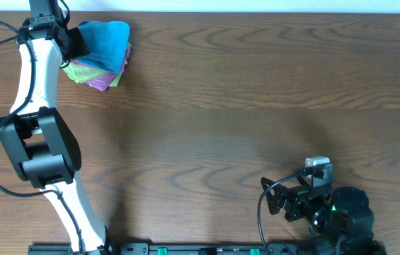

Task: Fold the cloth
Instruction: 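Lower the blue cloth onto the top of the pink-green stack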

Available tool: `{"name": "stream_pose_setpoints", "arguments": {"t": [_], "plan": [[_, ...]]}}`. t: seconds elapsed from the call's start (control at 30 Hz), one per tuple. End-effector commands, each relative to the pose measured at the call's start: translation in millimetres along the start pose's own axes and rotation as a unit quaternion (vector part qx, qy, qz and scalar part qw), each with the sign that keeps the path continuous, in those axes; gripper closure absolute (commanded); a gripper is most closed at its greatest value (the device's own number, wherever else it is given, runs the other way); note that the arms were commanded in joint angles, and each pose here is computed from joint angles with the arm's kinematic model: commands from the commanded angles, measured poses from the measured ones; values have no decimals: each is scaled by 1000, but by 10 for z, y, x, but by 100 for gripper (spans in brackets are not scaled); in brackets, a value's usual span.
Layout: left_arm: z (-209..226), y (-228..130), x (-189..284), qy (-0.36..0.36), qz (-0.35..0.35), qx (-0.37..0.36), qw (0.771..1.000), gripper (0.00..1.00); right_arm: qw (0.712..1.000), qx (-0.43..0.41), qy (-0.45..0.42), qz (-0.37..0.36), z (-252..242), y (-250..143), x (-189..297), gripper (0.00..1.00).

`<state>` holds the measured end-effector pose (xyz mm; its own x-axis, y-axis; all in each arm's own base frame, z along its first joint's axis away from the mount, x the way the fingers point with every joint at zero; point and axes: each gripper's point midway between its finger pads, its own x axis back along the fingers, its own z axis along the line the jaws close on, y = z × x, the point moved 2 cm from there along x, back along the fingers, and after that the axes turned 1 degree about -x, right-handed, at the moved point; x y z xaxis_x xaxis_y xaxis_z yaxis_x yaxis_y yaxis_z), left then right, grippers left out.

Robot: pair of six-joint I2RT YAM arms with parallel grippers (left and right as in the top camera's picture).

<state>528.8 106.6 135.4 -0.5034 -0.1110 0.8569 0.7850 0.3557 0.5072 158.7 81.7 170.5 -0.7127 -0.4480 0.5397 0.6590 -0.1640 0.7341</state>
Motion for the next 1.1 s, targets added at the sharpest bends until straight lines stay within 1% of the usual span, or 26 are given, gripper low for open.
{"name": "stream_pose_setpoints", "arguments": {"t": [0.0, 0.1, 0.33, 0.47, 0.73, 0.83, 1.07], "plan": [[79, 95, 35, 18, -14, -7, 1000, 38, 1000, -10, -7, -5, -27, 12, 6, 1], [108, 103, 42, 27, -16, -7, 999, 32, 1000, -10, -7, -5, -28, 11, 6, 1], [182, 132, 70, 49, -23, -6, 999, 28, 1000, -10, -7, -5, -28, 12, 6, 1], [240, 159, 97, 54, -27, -1, 998, 23, 1000, -10, -7, -5, -28, 12, 6, 1], [380, 244, 228, 59, -41, 12, 997, 19, 1000, -10, -7, -5, -27, 12, 6, 1], [429, 272, 275, 61, -46, 16, 997, 16, 1000, -10, -7, -5, -28, 11, 6, 1], [446, 307, 327, 61, -52, 18, 997, 14, 1000, -10, -7, -5, -28, 12, 6, 1]]}}
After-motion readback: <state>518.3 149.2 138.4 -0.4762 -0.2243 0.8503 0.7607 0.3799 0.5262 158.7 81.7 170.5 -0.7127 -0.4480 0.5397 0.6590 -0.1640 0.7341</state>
